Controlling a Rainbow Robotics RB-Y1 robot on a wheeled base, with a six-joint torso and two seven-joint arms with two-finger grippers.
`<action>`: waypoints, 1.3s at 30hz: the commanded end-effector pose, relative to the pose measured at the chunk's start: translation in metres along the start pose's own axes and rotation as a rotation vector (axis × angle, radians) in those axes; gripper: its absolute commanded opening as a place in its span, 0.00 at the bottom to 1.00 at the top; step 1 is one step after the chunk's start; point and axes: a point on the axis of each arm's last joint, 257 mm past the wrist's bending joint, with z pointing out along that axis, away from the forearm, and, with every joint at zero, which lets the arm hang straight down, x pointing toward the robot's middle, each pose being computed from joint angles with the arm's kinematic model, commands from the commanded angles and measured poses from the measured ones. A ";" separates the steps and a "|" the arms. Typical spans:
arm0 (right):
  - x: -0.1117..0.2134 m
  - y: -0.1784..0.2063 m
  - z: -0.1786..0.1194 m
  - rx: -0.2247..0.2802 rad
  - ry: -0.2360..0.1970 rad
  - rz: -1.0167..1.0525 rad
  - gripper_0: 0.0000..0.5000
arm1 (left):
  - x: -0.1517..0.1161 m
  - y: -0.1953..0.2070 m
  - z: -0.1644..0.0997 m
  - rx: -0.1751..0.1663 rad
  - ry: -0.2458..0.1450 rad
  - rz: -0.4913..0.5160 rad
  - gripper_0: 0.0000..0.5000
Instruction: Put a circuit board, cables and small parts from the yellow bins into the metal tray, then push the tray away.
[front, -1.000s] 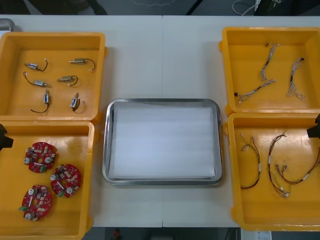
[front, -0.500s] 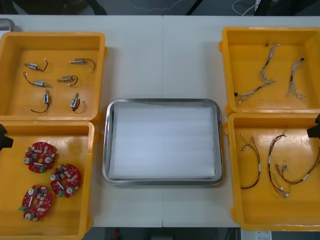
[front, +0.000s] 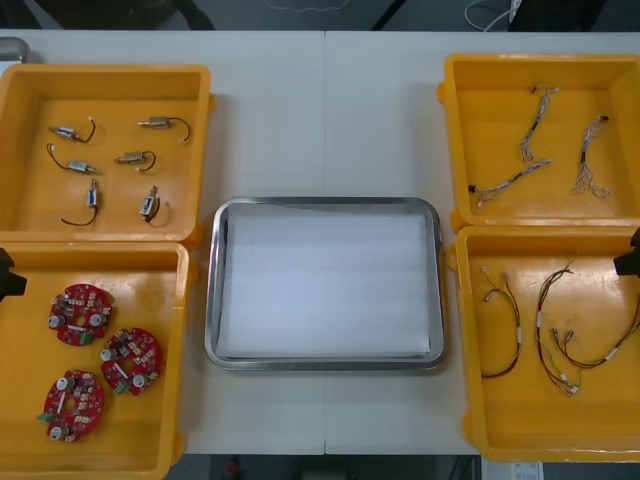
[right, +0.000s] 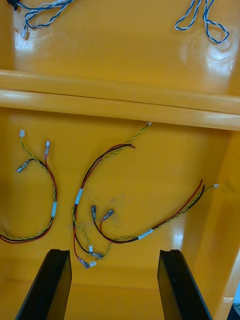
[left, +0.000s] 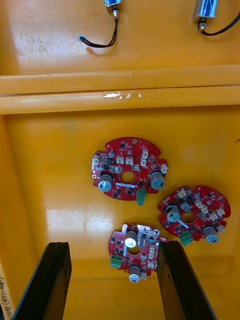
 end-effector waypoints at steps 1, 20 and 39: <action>-0.009 -0.016 -0.013 0.046 -0.025 0.015 1.00 | 0.003 0.010 -0.009 -0.041 0.000 0.030 1.00; -0.009 -0.016 -0.013 0.046 -0.025 0.015 1.00 | 0.003 0.010 -0.009 -0.041 0.000 0.030 1.00; -0.009 -0.016 -0.013 0.046 -0.025 0.015 1.00 | 0.003 0.010 -0.009 -0.041 0.000 0.030 1.00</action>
